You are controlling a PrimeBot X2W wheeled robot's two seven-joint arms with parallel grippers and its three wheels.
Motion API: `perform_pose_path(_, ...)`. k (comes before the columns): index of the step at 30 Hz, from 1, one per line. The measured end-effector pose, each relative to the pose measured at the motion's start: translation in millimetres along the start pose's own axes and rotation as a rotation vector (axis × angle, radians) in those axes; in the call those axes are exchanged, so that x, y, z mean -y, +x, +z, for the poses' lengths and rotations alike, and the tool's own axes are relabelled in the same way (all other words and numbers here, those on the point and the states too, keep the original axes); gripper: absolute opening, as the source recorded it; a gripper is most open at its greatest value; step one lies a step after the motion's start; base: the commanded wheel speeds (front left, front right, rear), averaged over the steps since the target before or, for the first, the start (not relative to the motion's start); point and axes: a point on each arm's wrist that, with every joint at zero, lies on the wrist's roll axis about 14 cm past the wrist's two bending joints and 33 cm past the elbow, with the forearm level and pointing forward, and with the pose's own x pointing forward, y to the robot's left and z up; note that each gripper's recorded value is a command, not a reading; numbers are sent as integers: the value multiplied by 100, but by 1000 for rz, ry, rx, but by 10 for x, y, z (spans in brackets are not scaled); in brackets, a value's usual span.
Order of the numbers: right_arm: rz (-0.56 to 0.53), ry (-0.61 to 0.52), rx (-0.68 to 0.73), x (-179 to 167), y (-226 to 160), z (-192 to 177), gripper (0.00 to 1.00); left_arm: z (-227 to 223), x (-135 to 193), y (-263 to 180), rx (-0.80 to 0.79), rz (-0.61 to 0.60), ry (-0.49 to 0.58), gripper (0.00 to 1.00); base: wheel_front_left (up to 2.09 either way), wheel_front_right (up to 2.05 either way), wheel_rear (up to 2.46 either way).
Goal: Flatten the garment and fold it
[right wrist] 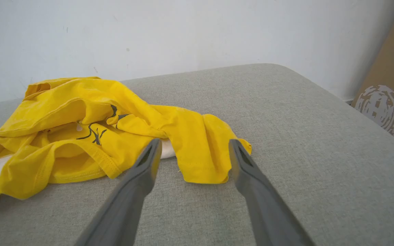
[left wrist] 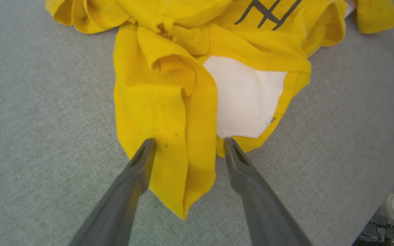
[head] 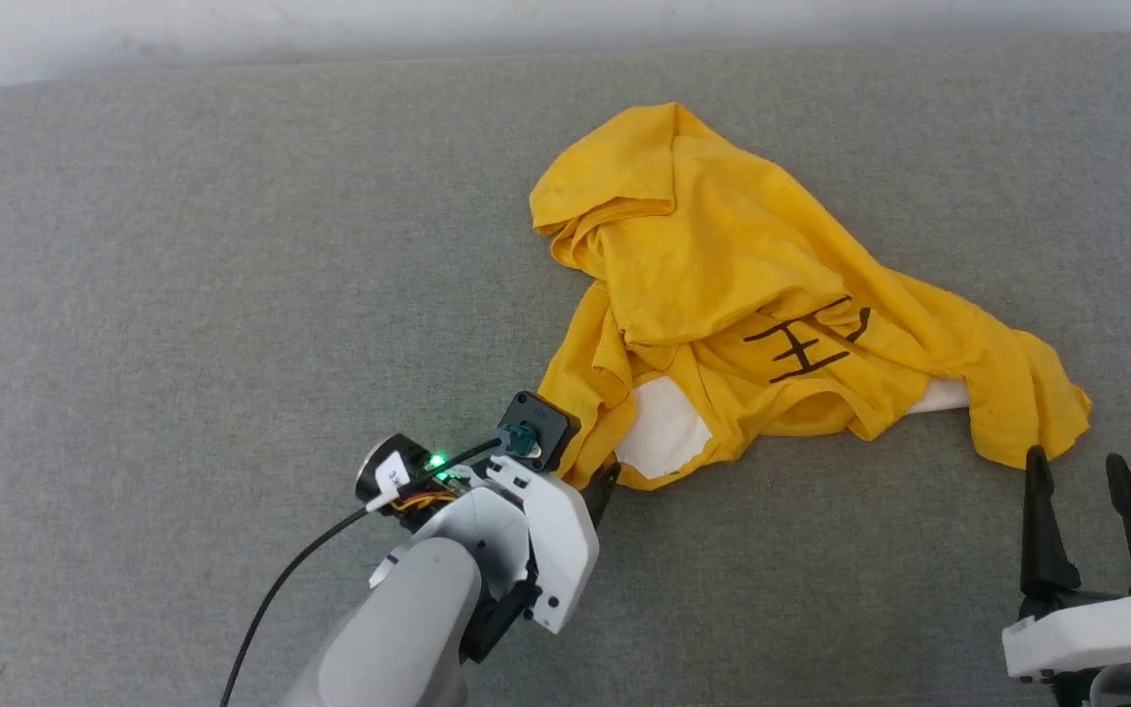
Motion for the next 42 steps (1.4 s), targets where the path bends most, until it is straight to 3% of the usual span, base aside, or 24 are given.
perform_pose_path(2,0,1,11,-2,18,27,100,-39,-20,26,-6,3,2,100,0,0,0)
perform_pose_path(3,0,1,13,-2,22,33,100,-38,-33,36,1,6,1,67,0,0,0)
perform_pose_path(4,0,1,14,-4,24,35,100,-25,-52,44,14,11,0,23,0,0,0)
perform_pose_path(5,0,1,15,-4,24,37,100,-6,-69,48,30,16,-1,0,0,0,0)
perform_pose_path(13,8,3,28,-29,43,77,100,198,-155,8,152,38,-94,0,0,0,0)
perform_pose_path(21,36,8,42,-124,59,121,100,669,-710,-345,398,194,-411,0,0,0,0)
perform_pose_path(28,47,6,33,-158,64,108,100,-179,-1370,-888,311,513,-627,0,0,0,0)
perform_pose_path(31,47,5,30,-156,67,100,100,-540,-1443,-1064,264,596,-705,0,0,0,0)
perform_pose_path(35,46,2,18,-154,84,79,100,-844,-1396,-1190,206,631,-717,0,0,0,0)
perform_pose_path(36,47,1,13,-159,90,70,100,-860,-1379,-1202,211,631,-719,16,0,0,0)
perform_pose_path(38,51,0,9,-174,101,63,100,-807,-1368,-1205,251,630,-736,100,0,0,0)
perform_pose_path(42,66,-5,9,-222,114,79,100,-594,-1354,-1224,364,620,-738,100,0,0,0)
